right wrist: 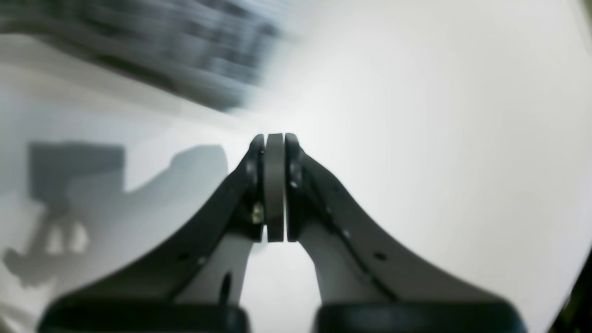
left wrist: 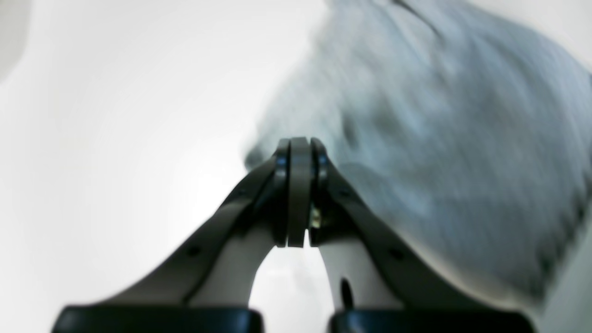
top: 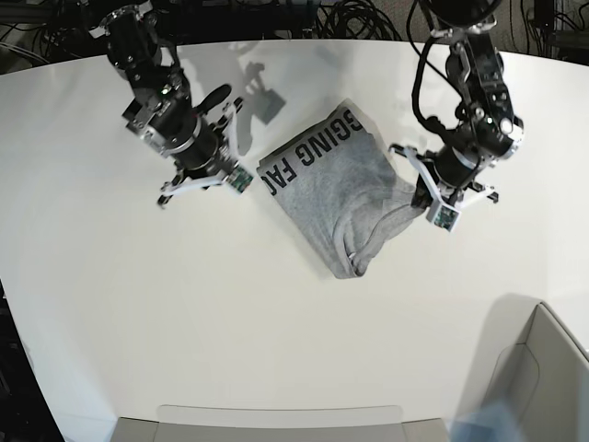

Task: Fold the T-shirt properly
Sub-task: 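Grasp the bundle with both grippers and slide it away from the right gripper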

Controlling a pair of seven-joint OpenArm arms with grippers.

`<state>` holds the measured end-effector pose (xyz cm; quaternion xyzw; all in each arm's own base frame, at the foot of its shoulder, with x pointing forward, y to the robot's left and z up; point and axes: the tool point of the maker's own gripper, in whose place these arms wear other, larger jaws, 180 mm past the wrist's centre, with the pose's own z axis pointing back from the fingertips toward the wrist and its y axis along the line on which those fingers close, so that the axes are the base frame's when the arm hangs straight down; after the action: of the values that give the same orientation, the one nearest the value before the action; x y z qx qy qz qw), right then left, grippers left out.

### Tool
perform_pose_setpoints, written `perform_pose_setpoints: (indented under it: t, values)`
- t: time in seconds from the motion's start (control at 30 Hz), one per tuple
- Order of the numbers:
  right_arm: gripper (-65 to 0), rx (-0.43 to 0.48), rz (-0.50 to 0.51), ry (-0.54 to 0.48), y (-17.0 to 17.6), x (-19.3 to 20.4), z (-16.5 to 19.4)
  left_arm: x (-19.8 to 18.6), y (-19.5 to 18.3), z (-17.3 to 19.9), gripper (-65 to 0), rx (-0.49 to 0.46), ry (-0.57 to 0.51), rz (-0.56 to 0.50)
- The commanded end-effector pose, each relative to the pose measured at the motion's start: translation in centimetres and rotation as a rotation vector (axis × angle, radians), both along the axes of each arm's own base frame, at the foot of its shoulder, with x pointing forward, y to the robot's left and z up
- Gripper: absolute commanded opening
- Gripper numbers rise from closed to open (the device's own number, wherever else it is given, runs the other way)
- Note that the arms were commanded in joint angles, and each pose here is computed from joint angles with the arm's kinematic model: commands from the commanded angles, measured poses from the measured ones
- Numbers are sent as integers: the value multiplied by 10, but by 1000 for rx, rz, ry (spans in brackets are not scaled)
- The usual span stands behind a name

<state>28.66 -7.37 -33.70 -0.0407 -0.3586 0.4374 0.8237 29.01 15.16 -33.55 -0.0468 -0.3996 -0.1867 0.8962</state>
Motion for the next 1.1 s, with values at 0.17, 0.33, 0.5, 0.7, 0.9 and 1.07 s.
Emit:
perform_pose_setpoints:
  t: [0.17, 0.33, 0.5, 0.7, 0.9, 1.07]
  values:
    - [-650, 27, -99, -20, -17, 55, 2, -47, -65, -15, -650, -25, 76, -196]
    - [-650, 63, -126, 60, -8, 70, -26, -73, -126, -20, -650, -79, 113, -380]
    - [-650, 125, -109, 107, 13, 65, -49, -86, -156, -20, -650, -97, 120, -475]
    - [-650, 87, 44, 166, 54, 30, -69, -80, -133, -36, -650, -79, 164, -404]
    - [-650, 95, 157, 188, 88, -3, -73, -37, -66, -54, -650, -49, 182, -195]
    - [-650, 124, 175, 142, 95, -12, -54, -18, -32, -30, -650, -24, 103, -97]
